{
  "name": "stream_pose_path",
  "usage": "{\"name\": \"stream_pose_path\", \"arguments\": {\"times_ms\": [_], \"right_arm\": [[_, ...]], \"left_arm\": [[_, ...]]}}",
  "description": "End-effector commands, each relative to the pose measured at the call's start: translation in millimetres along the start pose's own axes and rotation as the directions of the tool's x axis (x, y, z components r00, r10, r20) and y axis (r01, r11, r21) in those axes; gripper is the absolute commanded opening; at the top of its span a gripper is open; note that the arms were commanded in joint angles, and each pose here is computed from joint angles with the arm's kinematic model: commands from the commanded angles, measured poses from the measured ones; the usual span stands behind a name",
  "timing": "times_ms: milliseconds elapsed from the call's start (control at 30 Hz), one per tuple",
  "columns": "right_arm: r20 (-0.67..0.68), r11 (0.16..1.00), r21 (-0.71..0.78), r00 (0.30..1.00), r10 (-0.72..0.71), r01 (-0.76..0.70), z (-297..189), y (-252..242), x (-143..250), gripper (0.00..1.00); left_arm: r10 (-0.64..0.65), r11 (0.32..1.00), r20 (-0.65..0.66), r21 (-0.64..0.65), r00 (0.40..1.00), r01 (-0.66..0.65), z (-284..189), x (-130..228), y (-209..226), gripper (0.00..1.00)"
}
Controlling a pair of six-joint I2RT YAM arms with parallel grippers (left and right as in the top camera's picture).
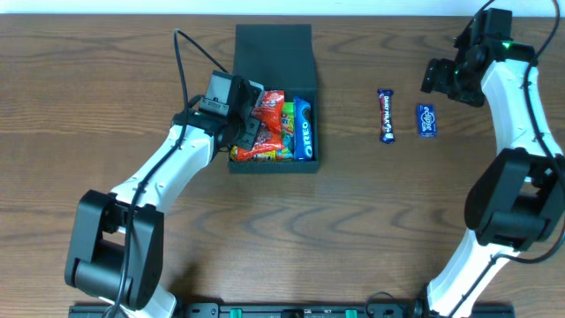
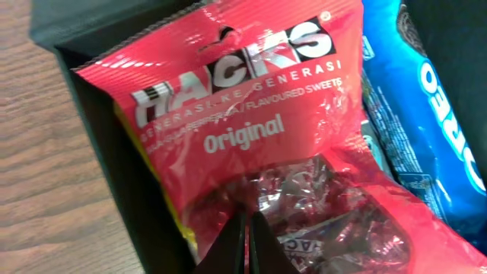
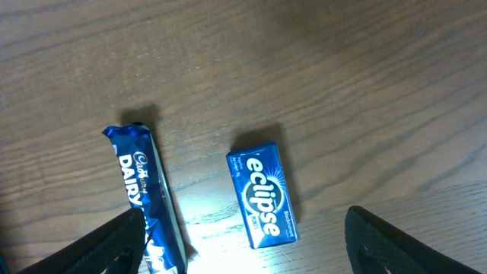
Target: Pack container
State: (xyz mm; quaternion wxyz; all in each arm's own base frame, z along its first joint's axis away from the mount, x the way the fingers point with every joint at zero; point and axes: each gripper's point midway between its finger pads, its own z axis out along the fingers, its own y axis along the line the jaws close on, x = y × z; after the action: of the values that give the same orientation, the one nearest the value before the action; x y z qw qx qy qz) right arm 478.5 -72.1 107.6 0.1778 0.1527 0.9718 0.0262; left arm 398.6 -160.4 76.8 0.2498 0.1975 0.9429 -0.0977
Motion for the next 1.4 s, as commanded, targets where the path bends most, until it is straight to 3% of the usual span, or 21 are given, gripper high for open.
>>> {"name": "stream_pose_path", "arguments": {"times_ms": [0,200,433,533,767,900,1067,1367], "right_arm": [[0.007,1.000,-0.009,1.000,0.018,-0.018,-3.6,4.9,-0.8,0.83],[-0.002,1.000,-0.007,1.000,0.019,-0.019,-3.6,4.6,1.4,0.83],[-0.065,0.999,-0.047,0.998,0.021,-0.024,-4.5,11.3,16.2,0.81],[-0.100,0.994,-0.112,0.995,0.003,-0.014,-5.7,28.5,24.9,0.76],[-0.101,0.975,-0.151,0.979,-0.178,0.161,1.8,82.3,43.8,0.73],[-0.084,0.970,-0.126,0.972,-0.221,0.209,19.0,95.1,51.6,0.68],[-0.086,0.988,-0.011,0.984,-0.156,0.156,46.5,78.0,59.8,0.66],[-0.142,0.987,-0.013,0.977,-0.158,0.157,84.3,83.0,78.1,0.56]], "left_arm": [[0.017,0.998,-0.012,-0.054,1.000,-0.018,-0.3,-1.1,10.7,0.06],[0.023,0.998,0.035,-0.054,0.999,-0.022,-3.3,-15.8,10.0,0.06],[0.050,0.996,0.274,-0.091,0.960,-0.026,-78.3,-93.4,9.1,0.06],[0.048,0.988,0.330,-0.155,0.943,0.004,-104.3,-106.1,23.4,0.06],[-0.148,0.966,0.325,-0.155,0.934,0.207,-110.0,-91.6,72.2,0.06],[-0.199,0.964,0.313,-0.110,0.929,0.243,-112.1,-83.7,89.6,0.06],[-0.222,0.960,0.292,-0.098,0.930,0.261,-111.6,-76.3,95.6,0.06],[-0.222,0.963,0.289,-0.084,0.931,0.256,-111.0,-76.4,92.5,0.06]]}}
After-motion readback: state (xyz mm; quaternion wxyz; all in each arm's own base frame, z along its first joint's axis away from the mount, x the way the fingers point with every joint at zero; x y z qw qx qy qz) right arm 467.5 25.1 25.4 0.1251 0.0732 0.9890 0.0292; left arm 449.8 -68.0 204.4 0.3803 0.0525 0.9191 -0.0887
